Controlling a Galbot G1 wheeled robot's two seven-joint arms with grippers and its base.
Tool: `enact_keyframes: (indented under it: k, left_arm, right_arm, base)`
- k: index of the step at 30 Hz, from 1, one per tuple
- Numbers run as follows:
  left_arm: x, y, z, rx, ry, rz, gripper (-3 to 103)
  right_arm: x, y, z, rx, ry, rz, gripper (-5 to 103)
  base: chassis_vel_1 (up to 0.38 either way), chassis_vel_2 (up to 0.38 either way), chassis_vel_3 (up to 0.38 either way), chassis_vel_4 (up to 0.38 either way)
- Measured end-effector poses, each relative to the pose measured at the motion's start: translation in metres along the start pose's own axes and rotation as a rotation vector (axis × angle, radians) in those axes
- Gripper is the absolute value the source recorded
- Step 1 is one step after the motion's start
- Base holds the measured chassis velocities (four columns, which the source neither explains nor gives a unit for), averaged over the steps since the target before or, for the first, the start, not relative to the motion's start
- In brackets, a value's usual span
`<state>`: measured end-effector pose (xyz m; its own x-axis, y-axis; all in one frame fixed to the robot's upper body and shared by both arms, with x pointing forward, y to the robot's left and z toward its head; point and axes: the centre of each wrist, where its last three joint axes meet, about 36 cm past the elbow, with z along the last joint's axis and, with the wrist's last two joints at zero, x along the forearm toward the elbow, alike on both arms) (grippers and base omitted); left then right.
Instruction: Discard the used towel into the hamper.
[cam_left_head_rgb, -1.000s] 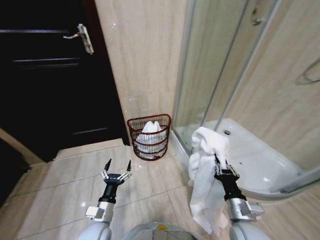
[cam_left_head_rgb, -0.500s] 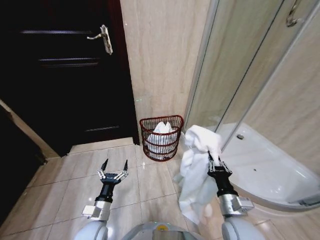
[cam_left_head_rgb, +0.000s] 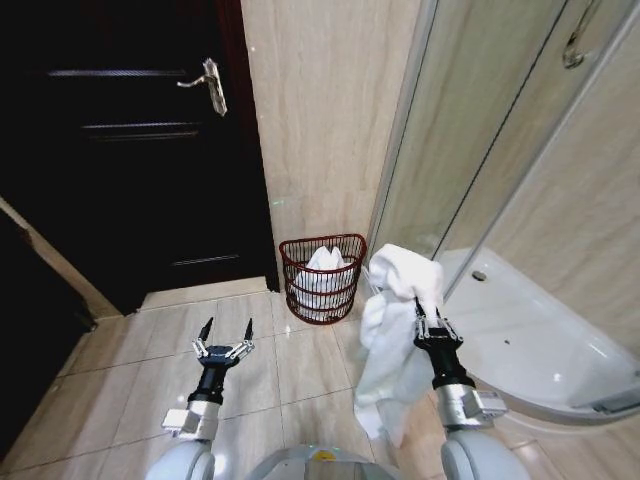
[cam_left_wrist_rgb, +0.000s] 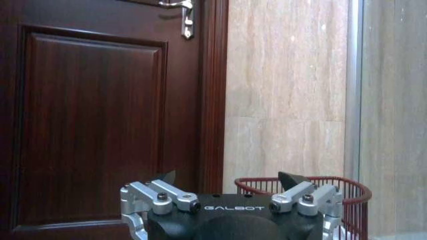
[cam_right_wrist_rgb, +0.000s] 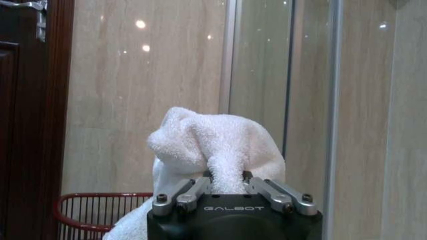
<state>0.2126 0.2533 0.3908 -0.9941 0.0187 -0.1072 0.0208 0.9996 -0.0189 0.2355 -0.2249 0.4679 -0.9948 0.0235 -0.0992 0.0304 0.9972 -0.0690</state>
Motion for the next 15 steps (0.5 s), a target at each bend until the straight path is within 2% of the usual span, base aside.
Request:
enact_keyframes:
  k: [15]
  left_arm:
    - [0.001,-0.0025,-0.001,-0.003,-0.004,0.004,100]
  right_arm:
    - [-0.0018,-0.0003,0.0014,0.004,0.009,-0.004,16]
  base:
    - [0.016,0.016,-0.014,-0.012]
